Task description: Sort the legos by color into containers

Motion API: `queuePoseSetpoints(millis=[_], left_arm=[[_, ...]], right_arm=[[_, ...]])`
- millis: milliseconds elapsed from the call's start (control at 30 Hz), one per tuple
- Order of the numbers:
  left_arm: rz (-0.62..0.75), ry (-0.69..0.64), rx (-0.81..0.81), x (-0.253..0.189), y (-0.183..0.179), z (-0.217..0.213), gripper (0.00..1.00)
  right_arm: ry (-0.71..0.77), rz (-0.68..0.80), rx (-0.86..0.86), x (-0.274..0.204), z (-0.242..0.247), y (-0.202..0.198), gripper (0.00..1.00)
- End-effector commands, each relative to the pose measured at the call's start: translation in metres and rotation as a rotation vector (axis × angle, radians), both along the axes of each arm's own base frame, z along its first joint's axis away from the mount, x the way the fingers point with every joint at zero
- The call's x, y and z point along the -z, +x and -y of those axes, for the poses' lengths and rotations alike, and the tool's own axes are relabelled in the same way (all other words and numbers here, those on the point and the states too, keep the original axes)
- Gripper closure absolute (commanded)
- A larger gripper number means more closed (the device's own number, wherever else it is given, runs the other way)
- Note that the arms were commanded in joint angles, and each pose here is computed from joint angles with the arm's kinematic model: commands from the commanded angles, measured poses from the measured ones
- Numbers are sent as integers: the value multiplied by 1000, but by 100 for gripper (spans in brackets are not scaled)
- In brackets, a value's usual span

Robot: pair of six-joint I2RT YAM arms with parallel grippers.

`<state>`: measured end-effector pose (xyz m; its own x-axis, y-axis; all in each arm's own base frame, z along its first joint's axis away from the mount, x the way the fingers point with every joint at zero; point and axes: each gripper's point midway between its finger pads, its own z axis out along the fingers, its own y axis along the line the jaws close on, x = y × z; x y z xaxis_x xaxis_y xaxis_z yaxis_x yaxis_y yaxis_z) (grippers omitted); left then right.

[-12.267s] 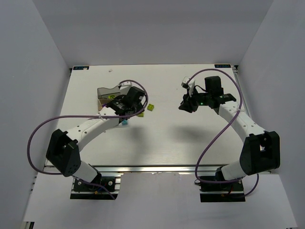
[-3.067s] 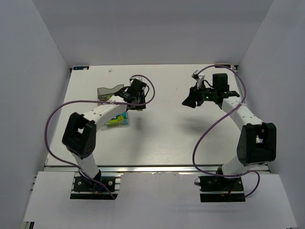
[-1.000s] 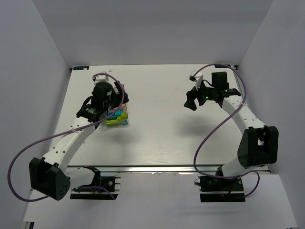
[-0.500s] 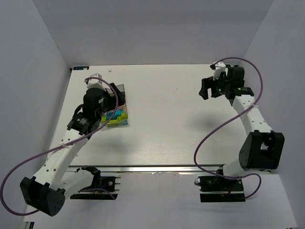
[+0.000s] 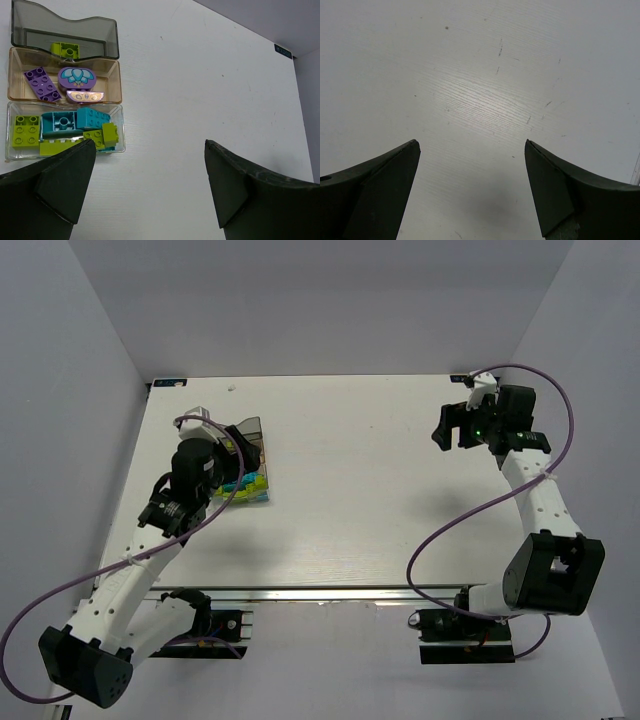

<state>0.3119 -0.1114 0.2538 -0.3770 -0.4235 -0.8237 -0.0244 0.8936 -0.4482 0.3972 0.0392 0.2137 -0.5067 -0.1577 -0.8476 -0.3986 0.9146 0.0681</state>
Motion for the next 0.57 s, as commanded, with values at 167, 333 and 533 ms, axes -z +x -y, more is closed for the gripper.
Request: queuePoseSetpoints(millis=[167,333,533], left_arm=[[54,-39,-2,-18,-2,-1,2],[56,-35,0,-19,-4,-1,2],[50,-39,8,-14,-4,1,2]], right_arm=[[7,54,-50,-16,-3,4,11],[13,40,-50,-17,-4,8,10],[-8,30,-40,-13,1,10,11]])
